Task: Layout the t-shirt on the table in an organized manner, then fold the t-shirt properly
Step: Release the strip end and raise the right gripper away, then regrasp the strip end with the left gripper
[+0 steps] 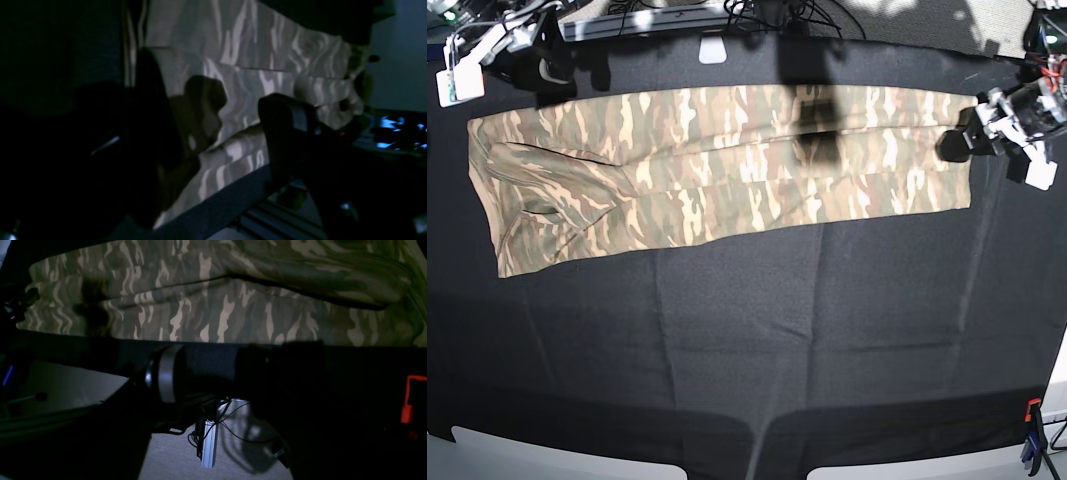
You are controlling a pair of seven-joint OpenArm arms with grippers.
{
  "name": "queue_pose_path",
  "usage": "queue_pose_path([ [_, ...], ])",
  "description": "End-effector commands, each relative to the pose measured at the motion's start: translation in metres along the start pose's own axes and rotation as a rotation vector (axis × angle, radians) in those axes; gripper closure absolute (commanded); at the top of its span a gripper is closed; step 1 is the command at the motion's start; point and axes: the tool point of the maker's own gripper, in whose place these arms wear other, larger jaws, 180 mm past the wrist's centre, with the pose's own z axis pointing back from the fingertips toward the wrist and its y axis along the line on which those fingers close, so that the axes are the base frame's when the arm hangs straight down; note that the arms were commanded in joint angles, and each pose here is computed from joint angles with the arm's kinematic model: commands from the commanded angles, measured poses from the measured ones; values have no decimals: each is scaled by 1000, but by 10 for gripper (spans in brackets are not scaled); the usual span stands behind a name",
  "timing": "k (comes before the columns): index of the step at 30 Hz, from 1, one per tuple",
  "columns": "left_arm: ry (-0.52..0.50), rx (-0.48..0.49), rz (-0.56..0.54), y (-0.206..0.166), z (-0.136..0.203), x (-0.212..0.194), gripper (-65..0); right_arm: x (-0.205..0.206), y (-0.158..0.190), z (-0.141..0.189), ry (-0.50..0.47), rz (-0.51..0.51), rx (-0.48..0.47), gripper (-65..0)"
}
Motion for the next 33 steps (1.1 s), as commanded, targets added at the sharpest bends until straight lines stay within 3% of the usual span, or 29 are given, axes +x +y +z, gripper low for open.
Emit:
queue_pose_path([
  [1,-26,-17,-17,-5,3,10,-446,8,4,3,-28,20,13,-284],
  [12,-61,-66,-7,-15,-1,13,-446,8,4,3,-28,21,13,-284],
  [17,9,170,-152,29,15,16,-446,8,4,3,-28,20,13,-284],
  [20,54,221,-175,39,29,21,-446,8,4,3,-29,20,13,-284],
  [22,81,196,-162,35,33,20,-446,8,4,3,-29,20,13,-284],
  [27,142,29,-81,5,23,-1,-446,8,4,3,-29,20,13,-284],
  [33,43,-2,-52,-2,9,5,-446,8,4,3,-28,20,13,-284],
])
